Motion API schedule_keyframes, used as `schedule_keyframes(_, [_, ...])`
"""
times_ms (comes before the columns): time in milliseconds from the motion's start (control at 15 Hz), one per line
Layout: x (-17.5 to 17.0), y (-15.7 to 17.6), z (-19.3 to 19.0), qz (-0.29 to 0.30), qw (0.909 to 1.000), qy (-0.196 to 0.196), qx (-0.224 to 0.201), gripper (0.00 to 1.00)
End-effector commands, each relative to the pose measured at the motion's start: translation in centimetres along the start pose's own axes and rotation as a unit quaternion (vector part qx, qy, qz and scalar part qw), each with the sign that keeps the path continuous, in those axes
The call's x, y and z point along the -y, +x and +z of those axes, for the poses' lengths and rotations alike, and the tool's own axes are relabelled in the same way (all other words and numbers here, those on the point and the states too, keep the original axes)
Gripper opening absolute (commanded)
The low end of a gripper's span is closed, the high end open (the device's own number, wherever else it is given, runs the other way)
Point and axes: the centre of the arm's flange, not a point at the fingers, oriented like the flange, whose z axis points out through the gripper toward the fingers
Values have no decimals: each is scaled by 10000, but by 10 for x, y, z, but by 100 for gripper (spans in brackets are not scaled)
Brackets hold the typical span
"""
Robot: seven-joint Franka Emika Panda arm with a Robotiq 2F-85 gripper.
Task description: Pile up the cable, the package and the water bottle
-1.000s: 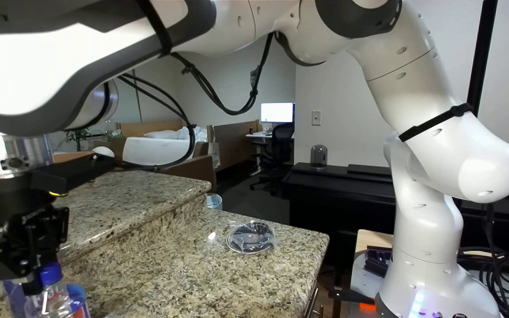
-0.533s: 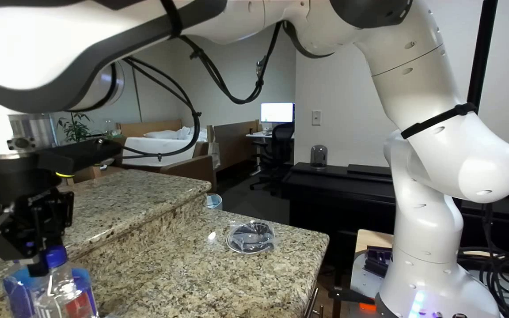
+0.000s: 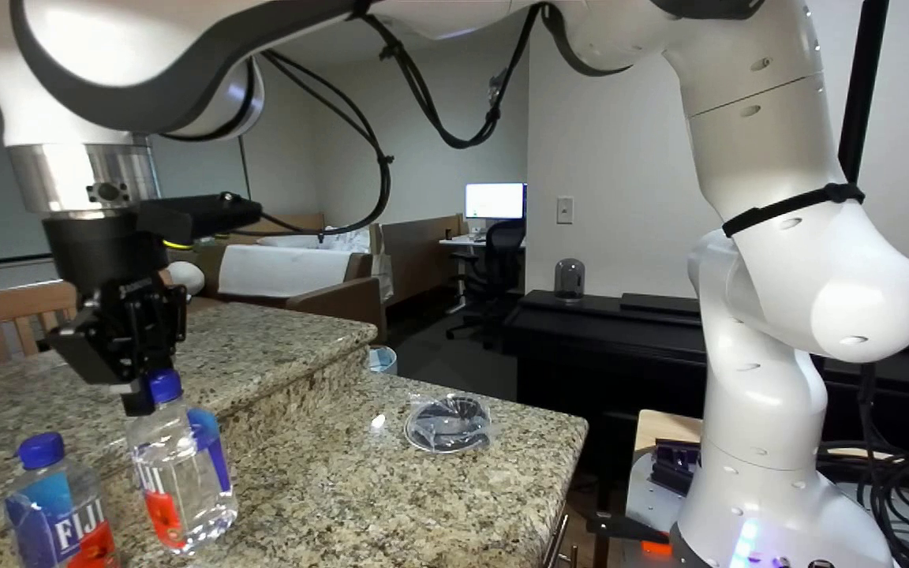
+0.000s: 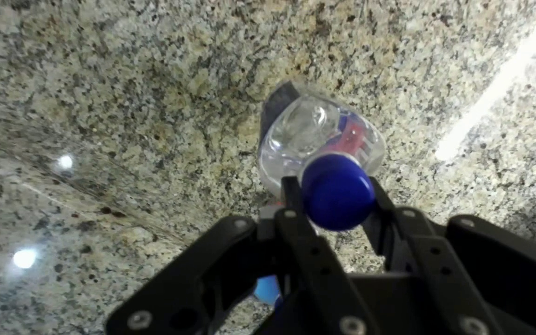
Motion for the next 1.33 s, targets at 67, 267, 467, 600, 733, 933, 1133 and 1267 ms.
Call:
schedule_keyframes(67, [-36,-47,-21,44,9999,94,65,15])
schedule_keyframes(267, [-60,-67,-25,-57,9997,221,82,15])
schedule_keyframes(467, [-90,-89,-26,-158,9993,304,114,15])
schedule_keyframes(600, [-114,-103,-24,-233,9990,349,143,14])
schedule_keyframes(733, [-136,-117,-22,-324,9986,402,150,14])
schedule_keyframes(933, [-142,-102,-11,-292,9986,349,255,34])
schedule_keyframes(1133, [-157,-115,-8,-354,9981,414,282,34])
schedule_keyframes(1267, [-156,-115,-8,-395,9982,332,301,14])
